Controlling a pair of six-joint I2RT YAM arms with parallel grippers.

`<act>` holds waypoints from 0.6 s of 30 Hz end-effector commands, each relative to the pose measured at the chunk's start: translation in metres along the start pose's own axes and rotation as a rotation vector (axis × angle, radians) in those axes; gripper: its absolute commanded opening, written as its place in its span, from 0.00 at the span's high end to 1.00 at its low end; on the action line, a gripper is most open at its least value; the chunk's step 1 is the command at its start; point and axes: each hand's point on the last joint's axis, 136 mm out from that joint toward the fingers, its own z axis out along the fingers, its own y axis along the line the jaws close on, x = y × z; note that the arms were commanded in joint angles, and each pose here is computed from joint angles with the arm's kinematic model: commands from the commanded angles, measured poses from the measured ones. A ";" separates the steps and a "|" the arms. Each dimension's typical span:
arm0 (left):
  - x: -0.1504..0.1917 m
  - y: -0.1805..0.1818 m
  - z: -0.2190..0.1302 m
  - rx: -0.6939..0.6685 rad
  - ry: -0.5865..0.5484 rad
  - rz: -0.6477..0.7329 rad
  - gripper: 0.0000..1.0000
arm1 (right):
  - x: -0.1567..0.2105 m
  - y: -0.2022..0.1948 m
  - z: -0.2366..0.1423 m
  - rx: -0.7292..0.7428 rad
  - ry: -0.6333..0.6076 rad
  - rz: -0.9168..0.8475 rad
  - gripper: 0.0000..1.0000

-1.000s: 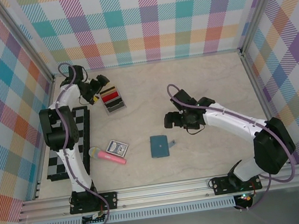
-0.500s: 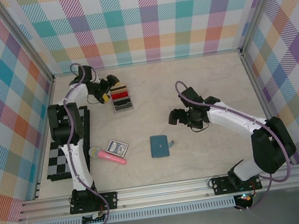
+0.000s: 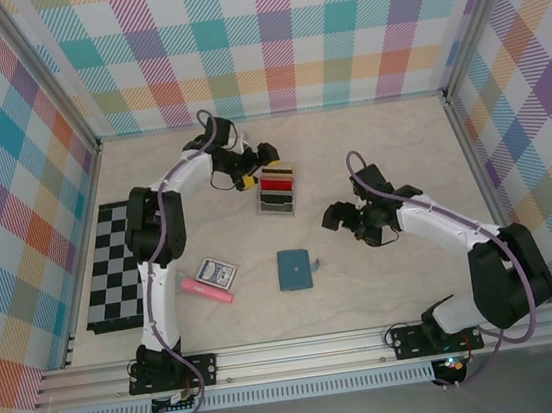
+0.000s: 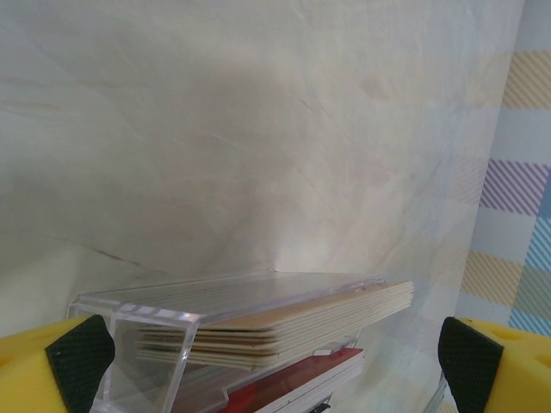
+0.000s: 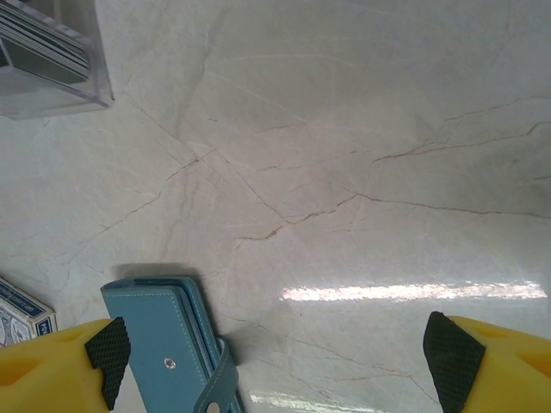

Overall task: Put the credit cards into the card holder
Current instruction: Move the storage box to the center of the table.

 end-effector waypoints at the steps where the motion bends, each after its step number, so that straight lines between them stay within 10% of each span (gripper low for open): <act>1: 0.025 -0.017 0.021 0.027 0.067 0.003 0.00 | 0.001 0.002 -0.005 -0.045 -0.001 0.035 0.11; 18: 0.097 -0.120 0.093 0.139 0.295 0.204 0.00 | 0.016 -0.027 -0.022 -0.120 -0.024 0.157 0.18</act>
